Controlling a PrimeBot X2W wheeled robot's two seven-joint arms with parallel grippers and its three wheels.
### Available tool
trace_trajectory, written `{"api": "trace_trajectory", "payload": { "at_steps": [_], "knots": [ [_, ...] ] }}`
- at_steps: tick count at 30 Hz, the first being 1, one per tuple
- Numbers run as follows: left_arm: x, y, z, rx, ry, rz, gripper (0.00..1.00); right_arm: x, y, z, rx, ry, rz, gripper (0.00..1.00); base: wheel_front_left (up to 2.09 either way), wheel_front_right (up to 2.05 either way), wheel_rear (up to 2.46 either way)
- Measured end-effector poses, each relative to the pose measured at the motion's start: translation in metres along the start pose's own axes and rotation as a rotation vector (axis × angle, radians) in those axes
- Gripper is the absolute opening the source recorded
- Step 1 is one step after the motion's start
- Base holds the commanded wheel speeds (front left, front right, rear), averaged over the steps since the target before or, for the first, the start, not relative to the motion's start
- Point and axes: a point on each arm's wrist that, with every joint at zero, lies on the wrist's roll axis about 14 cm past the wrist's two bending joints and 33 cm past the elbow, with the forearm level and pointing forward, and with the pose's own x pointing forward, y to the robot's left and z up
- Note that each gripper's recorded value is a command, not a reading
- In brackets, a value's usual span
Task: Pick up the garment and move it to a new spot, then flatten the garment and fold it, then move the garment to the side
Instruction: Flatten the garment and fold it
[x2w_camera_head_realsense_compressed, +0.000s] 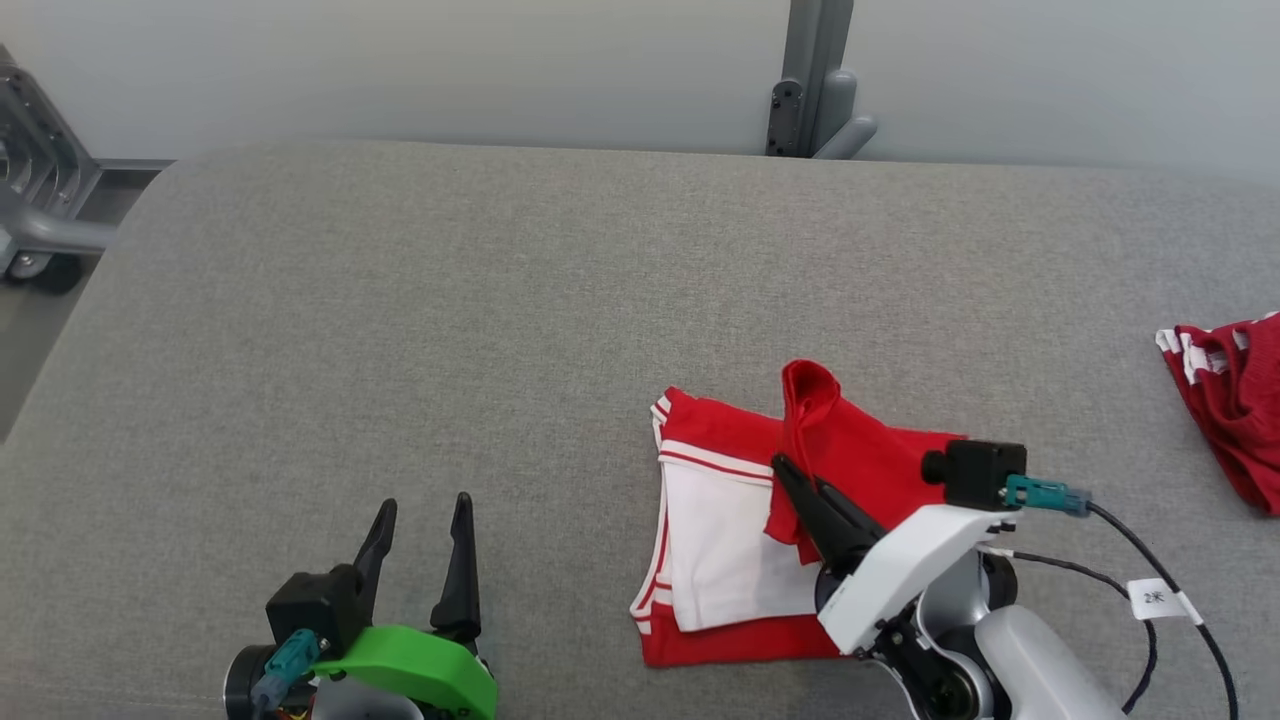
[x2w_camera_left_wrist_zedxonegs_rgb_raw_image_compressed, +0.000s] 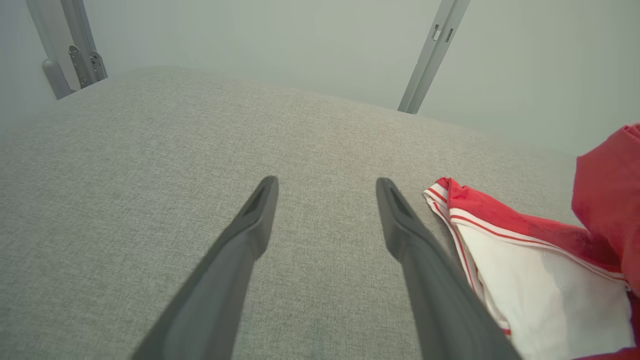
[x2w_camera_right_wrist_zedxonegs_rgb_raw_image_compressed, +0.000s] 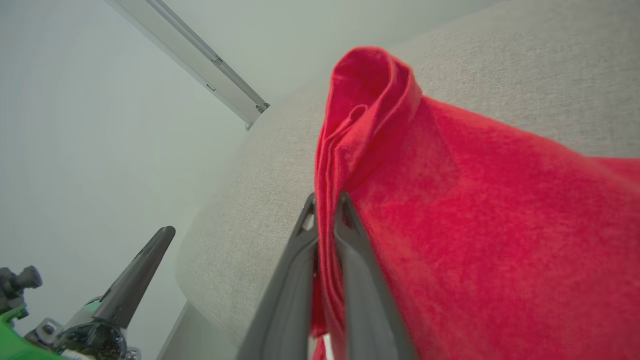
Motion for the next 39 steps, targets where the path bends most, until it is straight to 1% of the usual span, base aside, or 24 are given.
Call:
{"api": "trace_trajectory", "payload": {
  "at_steps": [7,14,15,16,17,18,19,22,25,28,31,33,39],
  "knots": [
    [0.0,0.006,0.0,-0.004,-0.002,0.022,1.0,0.02,0.011,-0.03,0.023,0.084,0.037,0.0,0.0,0.0,0.0],
    [-0.001,0.013,-0.004,-0.008,0.006,0.049,1.0,0.032,-0.002,-0.055,0.001,0.154,0.003,0.0,0.0,0.0,0.0],
    [-0.001,0.013,-0.004,-0.007,0.006,0.051,1.0,0.033,-0.004,-0.057,-0.002,0.16,-0.002,0.02,0.0,0.0,0.0],
    [-0.001,0.014,-0.004,-0.007,0.006,0.053,1.0,0.034,-0.005,-0.06,-0.004,0.168,-0.004,0.11,0.0,0.0,0.0],
    [-0.001,0.014,-0.004,-0.008,0.007,0.054,1.0,0.035,-0.005,-0.062,-0.006,0.173,-0.006,0.31,0.0,0.0,0.0],
    [-0.001,0.014,-0.004,-0.008,0.008,0.056,1.0,0.036,-0.005,-0.064,-0.008,0.179,-0.005,0.44,0.0,0.0,0.0],
    [-0.001,0.015,-0.005,-0.008,0.008,0.057,1.0,0.037,-0.005,-0.065,-0.003,0.18,-0.002,1.0,0.0,0.0,0.0],
    [0.0,0.014,-0.006,-0.008,0.012,0.057,1.0,0.041,0.0,-0.065,0.005,0.175,0.012,1.0,0.0,0.0,0.0],
    [0.001,0.012,-0.007,-0.009,0.014,0.049,1.0,0.044,0.011,-0.063,0.024,0.157,0.046,1.0,0.0,0.0,0.0],
    [0.002,0.012,-0.008,-0.008,0.017,0.048,1.0,0.047,0.02,-0.056,0.036,0.121,0.071,1.0,0.0,0.0,0.0],
    [0.002,0.011,-0.008,-0.005,0.018,0.044,1.0,0.05,0.018,-0.042,0.023,0.053,0.07,1.0,0.0,0.0,0.0],
    [0.002,0.009,-0.008,-0.005,0.019,0.038,1.0,0.049,0.011,-0.028,-0.018,-0.005,0.058,1.0,0.0,0.0,0.0],
    [0.004,-0.003,-0.01,-0.004,0.02,-0.003,1.0,0.034,-0.029,0.014,-0.242,-0.144,-0.029,1.0,0.0,0.0,0.0]
  ]
}}
